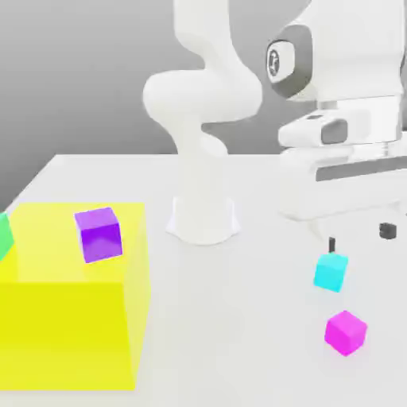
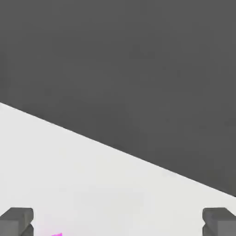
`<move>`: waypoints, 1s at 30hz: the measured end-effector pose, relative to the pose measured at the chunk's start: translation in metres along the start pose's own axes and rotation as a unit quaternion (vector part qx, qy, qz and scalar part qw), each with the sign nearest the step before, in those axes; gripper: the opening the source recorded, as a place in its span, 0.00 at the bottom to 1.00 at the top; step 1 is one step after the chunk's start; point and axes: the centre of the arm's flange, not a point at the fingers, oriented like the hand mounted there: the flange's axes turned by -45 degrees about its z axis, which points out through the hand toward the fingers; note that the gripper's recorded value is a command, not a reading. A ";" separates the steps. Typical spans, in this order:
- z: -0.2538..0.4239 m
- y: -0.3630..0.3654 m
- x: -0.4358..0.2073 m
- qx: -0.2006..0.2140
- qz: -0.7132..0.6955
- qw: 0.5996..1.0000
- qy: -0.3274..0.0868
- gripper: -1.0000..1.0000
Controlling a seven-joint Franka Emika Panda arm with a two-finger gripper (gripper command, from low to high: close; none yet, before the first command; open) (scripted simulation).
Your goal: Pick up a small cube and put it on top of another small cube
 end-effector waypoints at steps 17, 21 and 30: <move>0.171 -0.063 -0.071 0.019 -0.069 0.993 -0.094 0.00; 0.156 -0.063 -0.067 0.019 -0.069 0.993 -0.094 0.00; 0.059 0.099 -0.026 -0.016 0.089 0.991 -0.096 0.00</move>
